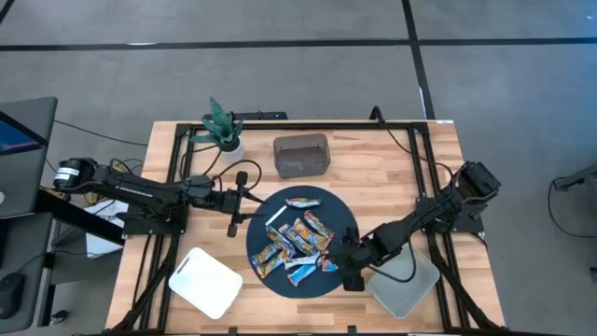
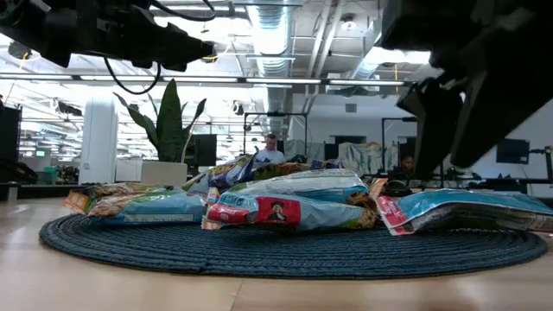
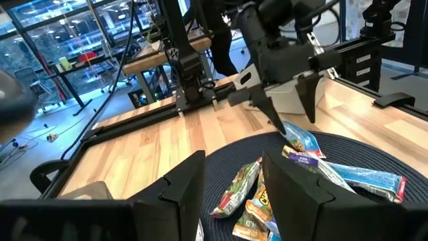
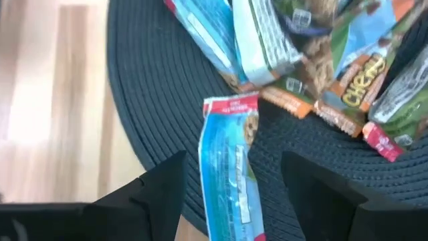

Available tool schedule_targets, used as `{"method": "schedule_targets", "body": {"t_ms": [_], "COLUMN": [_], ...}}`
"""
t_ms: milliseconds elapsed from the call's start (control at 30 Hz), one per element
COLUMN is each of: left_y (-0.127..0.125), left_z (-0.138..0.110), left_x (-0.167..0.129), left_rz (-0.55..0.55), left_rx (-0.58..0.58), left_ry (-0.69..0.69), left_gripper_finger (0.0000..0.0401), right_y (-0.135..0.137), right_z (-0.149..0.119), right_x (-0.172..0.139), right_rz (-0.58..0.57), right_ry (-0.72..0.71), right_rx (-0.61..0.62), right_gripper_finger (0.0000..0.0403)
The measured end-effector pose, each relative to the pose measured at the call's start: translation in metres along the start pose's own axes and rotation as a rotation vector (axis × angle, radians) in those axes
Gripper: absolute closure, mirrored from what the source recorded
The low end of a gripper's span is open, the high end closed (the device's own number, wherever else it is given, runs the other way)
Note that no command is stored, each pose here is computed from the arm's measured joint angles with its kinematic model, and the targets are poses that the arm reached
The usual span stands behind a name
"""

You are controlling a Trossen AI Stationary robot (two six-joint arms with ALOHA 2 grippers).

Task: Pick and place Granola Bars by type
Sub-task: Put the red granola bar into the black bin

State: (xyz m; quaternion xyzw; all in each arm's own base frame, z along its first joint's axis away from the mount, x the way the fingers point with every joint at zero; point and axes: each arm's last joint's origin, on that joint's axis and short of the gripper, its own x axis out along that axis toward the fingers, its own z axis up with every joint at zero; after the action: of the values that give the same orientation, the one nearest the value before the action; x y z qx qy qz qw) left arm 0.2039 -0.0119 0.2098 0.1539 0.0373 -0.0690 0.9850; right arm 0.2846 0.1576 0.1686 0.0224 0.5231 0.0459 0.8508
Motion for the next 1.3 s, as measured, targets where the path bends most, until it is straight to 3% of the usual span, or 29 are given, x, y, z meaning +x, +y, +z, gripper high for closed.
{"method": "schedule_targets", "body": {"t_ms": [667,1033,1300], "left_y": [0.000,-0.001,-0.001], "left_z": [-0.002,-0.003,-0.004], "left_x": [0.000,0.000,0.000], "left_rz": [0.008,0.003,0.003], "left_rx": [0.000,-0.001,-0.002], "left_ry": [0.020,0.037,0.039], "left_gripper_finger": [0.0256,0.0256,0.0256], "right_y": [0.009,0.008,0.008], "right_z": [-0.021,-0.019,-0.020], "right_x": [0.021,0.018,0.018], "right_rz": [-0.091,-0.100,-0.109], "right_ry": [0.144,0.126,0.125], "right_rx": [0.067,0.065,0.028], "right_gripper_finger": [0.0178,0.0303,0.0365]}}
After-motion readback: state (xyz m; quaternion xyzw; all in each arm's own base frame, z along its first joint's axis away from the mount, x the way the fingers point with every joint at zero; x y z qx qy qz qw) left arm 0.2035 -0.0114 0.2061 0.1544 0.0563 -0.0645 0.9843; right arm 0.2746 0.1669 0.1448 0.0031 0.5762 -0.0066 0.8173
